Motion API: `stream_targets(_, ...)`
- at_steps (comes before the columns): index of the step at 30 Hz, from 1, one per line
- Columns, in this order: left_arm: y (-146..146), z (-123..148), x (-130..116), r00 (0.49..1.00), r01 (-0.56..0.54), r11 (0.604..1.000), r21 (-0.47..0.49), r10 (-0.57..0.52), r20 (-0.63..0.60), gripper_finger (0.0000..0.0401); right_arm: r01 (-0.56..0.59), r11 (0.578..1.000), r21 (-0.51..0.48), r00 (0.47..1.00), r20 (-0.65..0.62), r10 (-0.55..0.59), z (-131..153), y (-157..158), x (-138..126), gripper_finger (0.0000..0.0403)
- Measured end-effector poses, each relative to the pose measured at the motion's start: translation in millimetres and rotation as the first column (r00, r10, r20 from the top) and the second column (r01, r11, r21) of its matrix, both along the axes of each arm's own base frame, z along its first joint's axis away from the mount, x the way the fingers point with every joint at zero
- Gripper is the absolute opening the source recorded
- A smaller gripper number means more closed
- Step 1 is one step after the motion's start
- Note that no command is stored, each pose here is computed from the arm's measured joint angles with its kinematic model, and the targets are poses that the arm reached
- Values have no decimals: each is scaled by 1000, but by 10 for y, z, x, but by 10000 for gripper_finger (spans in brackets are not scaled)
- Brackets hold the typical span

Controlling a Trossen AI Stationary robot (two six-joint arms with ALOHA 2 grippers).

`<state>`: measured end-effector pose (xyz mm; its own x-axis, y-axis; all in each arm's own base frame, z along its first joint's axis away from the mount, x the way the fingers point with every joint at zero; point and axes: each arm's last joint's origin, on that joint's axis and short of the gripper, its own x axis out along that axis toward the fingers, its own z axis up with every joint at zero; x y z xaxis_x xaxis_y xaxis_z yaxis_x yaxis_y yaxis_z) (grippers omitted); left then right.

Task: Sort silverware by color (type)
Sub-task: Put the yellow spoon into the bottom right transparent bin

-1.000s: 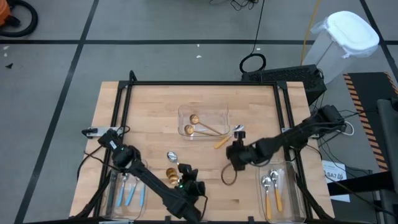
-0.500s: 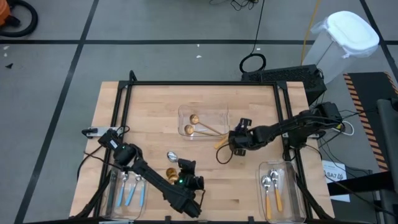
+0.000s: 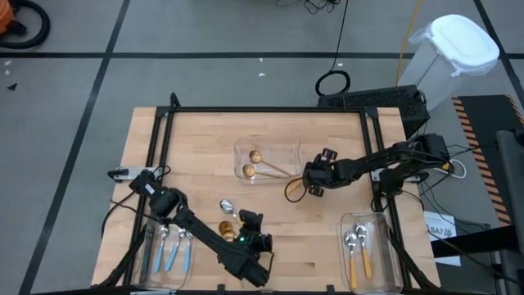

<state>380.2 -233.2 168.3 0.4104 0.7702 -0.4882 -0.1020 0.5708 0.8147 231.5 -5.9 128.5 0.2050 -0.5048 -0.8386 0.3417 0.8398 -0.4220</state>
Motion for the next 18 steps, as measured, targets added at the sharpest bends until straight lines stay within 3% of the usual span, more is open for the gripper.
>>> stream_targets(8,-23,-7,-10,1000,0,1000,-23,0,-7,19,36,991,128,999,17,-38,-43,71,-33,89)
stream_targets(18,-28,-8,-10,1000,-2,1000,-29,2,-6,19,-39,967,253,999,27,34,-49,500,-94,89)
